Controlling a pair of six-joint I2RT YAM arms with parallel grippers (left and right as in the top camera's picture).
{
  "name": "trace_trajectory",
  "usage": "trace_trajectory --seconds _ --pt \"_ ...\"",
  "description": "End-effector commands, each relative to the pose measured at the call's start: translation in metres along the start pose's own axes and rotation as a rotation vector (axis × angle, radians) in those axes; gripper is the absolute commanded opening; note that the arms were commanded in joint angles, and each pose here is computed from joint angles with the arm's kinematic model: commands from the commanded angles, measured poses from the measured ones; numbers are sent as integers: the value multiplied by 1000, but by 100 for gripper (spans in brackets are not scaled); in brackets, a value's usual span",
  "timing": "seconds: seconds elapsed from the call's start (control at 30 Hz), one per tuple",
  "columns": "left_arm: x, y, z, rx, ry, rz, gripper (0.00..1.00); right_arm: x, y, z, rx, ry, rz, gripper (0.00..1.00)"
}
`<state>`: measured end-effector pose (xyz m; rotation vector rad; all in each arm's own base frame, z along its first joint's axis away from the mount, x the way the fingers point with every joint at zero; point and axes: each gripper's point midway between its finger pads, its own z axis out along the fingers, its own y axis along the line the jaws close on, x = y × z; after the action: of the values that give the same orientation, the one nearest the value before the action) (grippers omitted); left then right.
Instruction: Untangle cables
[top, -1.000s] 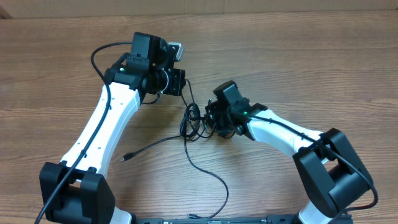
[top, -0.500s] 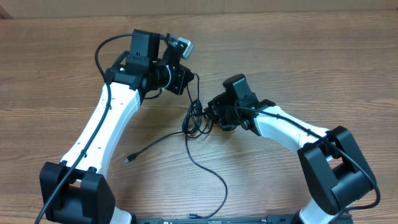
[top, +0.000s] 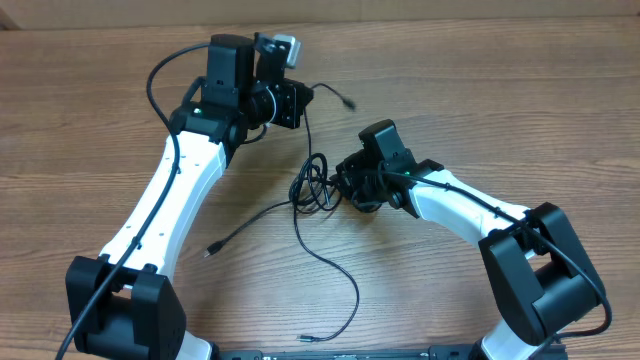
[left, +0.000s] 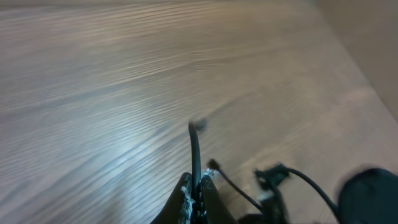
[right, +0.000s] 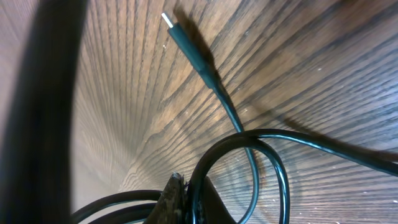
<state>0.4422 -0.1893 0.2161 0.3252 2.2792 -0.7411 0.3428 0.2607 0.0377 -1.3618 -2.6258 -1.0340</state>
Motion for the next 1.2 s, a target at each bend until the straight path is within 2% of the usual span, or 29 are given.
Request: trace_trajectory --seconds 0.0,0.1,0.23,0.37,0.47,0.63,0.7,0.9,1.17 --pt "-14 31 -11 -164 -62 -144 4 -4 -10 3 29 -20 -14 4" --pt "-5 23 -9 -117 -18 -128 4 -4 -10 3 30 -20 -14 4" --pt "6 7 -10 -13 41 -33 4 -7 -9 3 28 -27 -28 4" --pt "7 -5 -17 120 51 -2 4 -16 -1 1 -3 -53 -97 16" --pt "7 -17 -29 266 49 44 4 -8 17 -1 -80 -6 -214 20" --pt "22 0 -39 259 99 32 4 -3 34 -4 -153 16 -367 36" --pt "31 4 -42 254 128 35 4 -7 34 -5 -154 8 -392 38" --pt "50 4 -46 263 192 82 4 -15 36 -11 -166 -1 -459 39" --pt "62 1 -49 278 230 124 4 -31 32 -16 -149 -24 -487 29"
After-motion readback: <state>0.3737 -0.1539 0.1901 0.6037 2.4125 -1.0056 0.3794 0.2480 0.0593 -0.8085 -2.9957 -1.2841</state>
